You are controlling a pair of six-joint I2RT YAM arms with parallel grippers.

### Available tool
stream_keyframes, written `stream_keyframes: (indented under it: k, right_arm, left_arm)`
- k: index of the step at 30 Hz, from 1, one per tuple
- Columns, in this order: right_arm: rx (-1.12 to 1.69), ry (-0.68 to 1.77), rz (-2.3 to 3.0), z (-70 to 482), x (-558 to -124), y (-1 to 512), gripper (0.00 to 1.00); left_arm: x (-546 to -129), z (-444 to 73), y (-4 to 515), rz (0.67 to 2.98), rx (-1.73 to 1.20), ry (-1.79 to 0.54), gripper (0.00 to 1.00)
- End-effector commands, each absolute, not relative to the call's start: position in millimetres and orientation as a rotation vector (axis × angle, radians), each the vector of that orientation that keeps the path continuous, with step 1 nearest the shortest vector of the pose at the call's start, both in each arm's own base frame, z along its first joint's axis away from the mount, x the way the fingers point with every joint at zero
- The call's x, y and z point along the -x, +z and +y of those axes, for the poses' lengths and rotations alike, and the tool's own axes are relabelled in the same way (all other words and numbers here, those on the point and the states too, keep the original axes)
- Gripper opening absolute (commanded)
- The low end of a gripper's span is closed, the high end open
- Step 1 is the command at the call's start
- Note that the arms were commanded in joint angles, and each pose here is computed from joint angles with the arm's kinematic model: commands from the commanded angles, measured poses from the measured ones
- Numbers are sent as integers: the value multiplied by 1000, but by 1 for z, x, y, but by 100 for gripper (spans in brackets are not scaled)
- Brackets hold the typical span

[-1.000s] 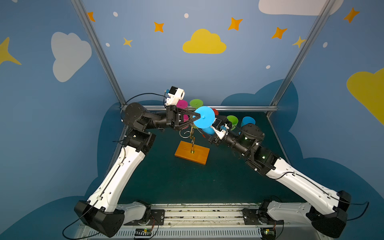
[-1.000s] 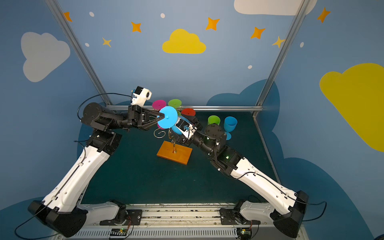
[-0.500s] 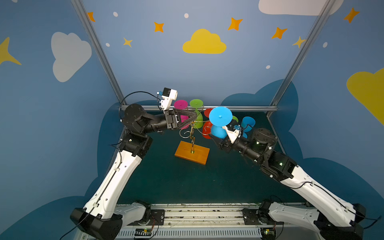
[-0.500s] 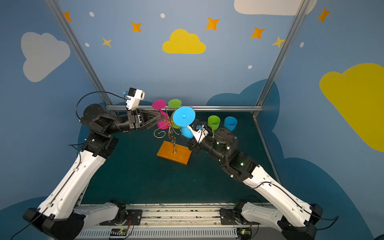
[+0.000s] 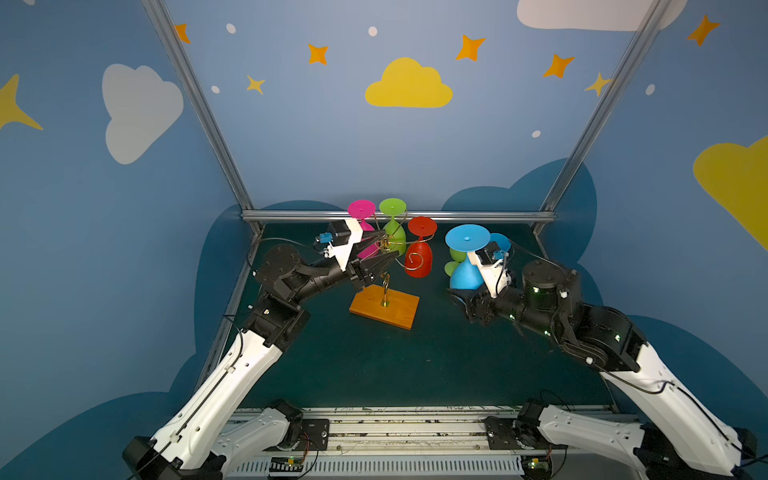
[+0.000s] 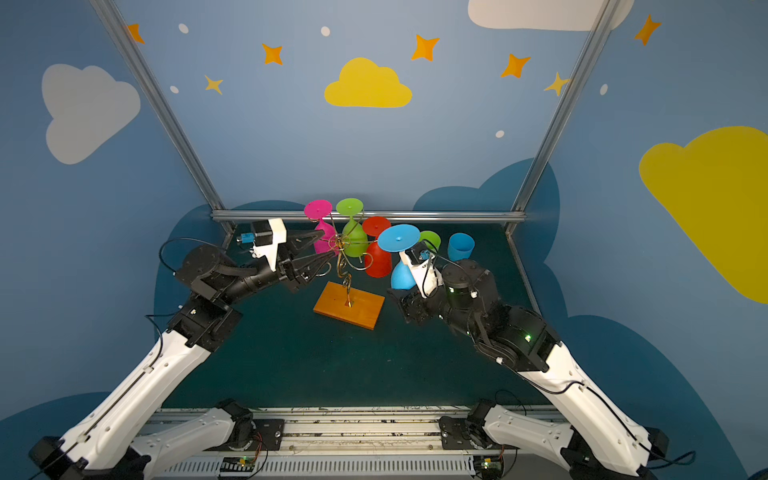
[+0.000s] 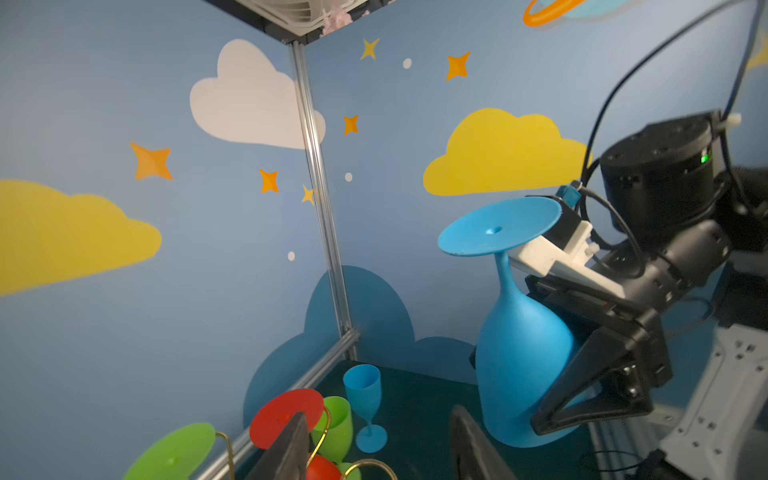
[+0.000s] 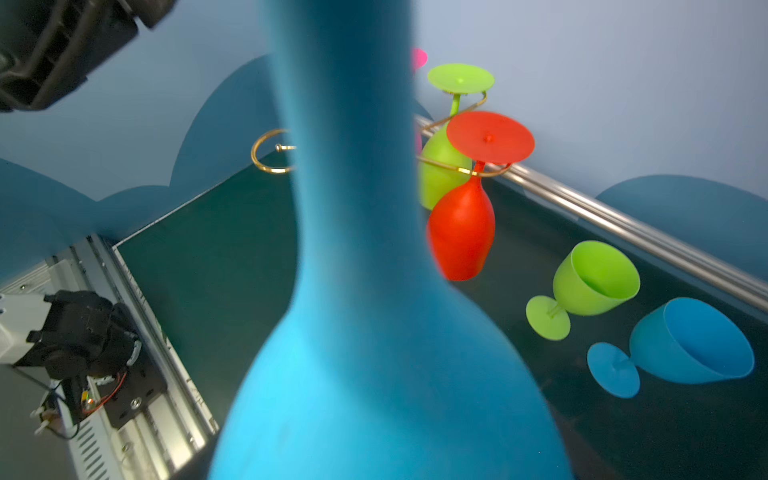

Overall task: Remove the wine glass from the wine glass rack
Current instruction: 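Close the right gripper on the blue bowl while the left gripper releases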

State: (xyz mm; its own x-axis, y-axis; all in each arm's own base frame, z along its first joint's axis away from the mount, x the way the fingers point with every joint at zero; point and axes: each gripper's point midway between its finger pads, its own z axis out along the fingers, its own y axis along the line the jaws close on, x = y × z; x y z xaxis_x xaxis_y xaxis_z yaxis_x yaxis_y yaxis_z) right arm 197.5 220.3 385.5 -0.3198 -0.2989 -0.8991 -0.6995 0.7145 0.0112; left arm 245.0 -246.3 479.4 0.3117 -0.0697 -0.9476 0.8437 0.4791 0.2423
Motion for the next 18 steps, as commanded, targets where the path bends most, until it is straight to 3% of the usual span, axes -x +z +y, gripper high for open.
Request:
stream_keyframes:
  k: [1, 18]
  right_arm:
    - [789, 519, 1994, 219, -190, 377, 39]
    - [926, 631, 2046, 264, -184, 360, 31]
  left_arm:
    - [-241, -251, 496, 862, -985, -441, 51]
    - [-229, -294, 472, 742, -1165, -390, 45]
